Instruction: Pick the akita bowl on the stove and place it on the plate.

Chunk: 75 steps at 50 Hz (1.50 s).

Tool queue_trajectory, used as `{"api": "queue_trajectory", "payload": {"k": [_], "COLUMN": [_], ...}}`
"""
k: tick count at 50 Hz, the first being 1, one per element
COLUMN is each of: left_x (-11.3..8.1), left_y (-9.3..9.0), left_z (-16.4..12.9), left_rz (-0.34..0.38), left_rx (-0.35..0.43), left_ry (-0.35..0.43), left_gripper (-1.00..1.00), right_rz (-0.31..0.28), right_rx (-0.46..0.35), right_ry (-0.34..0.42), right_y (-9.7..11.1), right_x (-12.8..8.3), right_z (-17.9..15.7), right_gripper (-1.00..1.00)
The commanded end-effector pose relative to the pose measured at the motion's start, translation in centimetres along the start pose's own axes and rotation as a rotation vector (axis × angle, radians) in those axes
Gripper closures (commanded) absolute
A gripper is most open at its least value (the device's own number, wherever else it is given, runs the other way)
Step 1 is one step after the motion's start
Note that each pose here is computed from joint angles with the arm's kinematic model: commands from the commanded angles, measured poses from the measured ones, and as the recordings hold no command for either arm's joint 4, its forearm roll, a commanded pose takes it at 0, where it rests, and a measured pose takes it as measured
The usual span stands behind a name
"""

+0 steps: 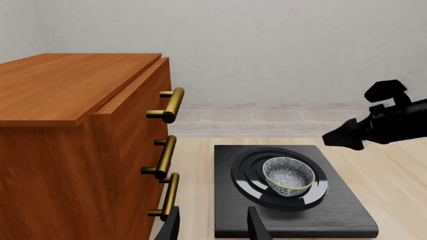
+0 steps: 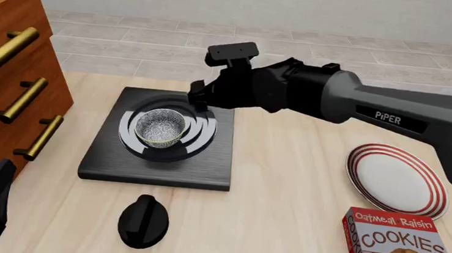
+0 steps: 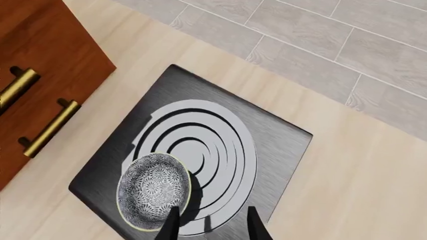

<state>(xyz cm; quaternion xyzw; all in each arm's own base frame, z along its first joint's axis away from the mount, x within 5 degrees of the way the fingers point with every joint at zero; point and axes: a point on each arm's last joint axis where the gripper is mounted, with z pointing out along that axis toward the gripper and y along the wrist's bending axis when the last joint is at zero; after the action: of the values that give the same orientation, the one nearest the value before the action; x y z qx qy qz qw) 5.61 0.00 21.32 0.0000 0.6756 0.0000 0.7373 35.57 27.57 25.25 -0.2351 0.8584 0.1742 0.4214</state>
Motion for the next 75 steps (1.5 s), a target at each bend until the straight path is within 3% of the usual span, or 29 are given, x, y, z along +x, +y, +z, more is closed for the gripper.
{"api": "queue_trajectory", "payload": {"k": [1,36,38,75], "left_x": [0.0,0.0,0.0,0.0], "left_y": [0.0,0.0,0.0,0.0], "left_z": [0.0,0.0,0.0,0.0], "left_rz": [0.000,0.000,0.000,0.000], "left_rx": [0.000,0.000,0.000,0.000], "left_ry": [0.000,0.000,0.000,0.000], "left_gripper": [-1.00,-1.00,-1.00,-1.00], "right_rz": [-0.004,-0.024,-0.053,-0.029], "right_rx": [-0.014,-0.008,-0.016,-0.033], "right_ry": [-0.002,0.032,0.040,0.061], "right_y": [0.7,0.5,1.0,2.0], "right_x": [0.3,1.9,2.2,4.0], "right_z": [0.8,4.7,4.8,7.7], "right_gripper": [-1.00,-1.00,-1.00,-1.00]}}
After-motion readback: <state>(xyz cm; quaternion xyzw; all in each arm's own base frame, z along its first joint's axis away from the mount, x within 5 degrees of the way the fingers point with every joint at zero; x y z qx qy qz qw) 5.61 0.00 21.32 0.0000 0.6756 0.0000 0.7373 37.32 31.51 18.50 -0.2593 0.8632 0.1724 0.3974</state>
